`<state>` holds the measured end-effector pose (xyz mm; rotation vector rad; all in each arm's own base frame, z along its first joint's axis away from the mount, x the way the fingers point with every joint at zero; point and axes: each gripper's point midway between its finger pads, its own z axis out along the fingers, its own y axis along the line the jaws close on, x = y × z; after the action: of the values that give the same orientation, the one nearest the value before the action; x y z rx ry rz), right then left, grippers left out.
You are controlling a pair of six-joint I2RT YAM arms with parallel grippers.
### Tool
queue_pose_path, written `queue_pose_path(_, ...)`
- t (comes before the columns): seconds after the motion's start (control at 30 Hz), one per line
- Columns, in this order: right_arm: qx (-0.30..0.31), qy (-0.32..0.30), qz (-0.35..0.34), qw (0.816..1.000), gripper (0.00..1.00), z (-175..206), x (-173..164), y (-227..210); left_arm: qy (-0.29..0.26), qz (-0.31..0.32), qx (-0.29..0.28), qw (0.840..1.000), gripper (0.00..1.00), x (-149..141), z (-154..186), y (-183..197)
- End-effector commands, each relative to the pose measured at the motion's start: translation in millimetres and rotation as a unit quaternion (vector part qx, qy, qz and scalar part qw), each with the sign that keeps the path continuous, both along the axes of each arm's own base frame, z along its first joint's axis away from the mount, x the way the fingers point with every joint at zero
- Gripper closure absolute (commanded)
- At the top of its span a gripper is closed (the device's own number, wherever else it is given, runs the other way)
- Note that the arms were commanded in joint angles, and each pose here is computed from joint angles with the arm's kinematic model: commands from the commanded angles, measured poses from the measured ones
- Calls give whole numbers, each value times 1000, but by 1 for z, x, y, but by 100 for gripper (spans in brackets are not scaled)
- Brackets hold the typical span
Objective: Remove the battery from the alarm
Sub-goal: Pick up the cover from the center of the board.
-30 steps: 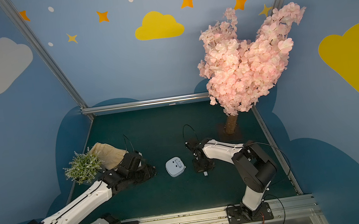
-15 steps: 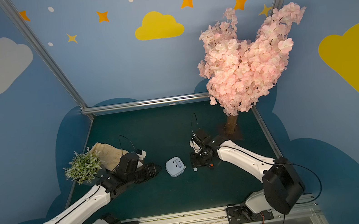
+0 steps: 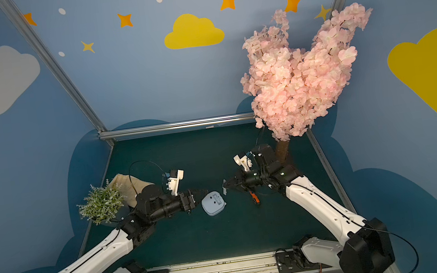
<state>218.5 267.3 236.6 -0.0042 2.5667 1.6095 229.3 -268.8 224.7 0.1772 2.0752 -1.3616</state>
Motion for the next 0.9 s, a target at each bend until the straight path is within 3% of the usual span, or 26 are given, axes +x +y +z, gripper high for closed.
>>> queue_pose_path(0.0, 74, 21, 44, 996, 100, 24, -4, 11, -59, -13, -13, 998, 5, 1, 19, -3)
queue_pose_path(0.17, 109, 24, 50, 993, 100, 32, -4, 13, 59, -40, -116, 991, 5, 11, 19, -13)
queue_pose_path(0.33, 134, 21, 59, 989, 100, 39, -6, 12, 94, -76, -209, 970, 16, 16, 44, -24)
queue_pose_path(0.53, 150, 19, 97, 984, 100, 45, -15, 14, 141, -83, -228, 960, 31, 23, 56, -31)
queue_pose_path(0.87, 155, 24, 131, 979, 100, 43, -23, 25, 180, -95, -196, 959, 35, 17, 45, -40)
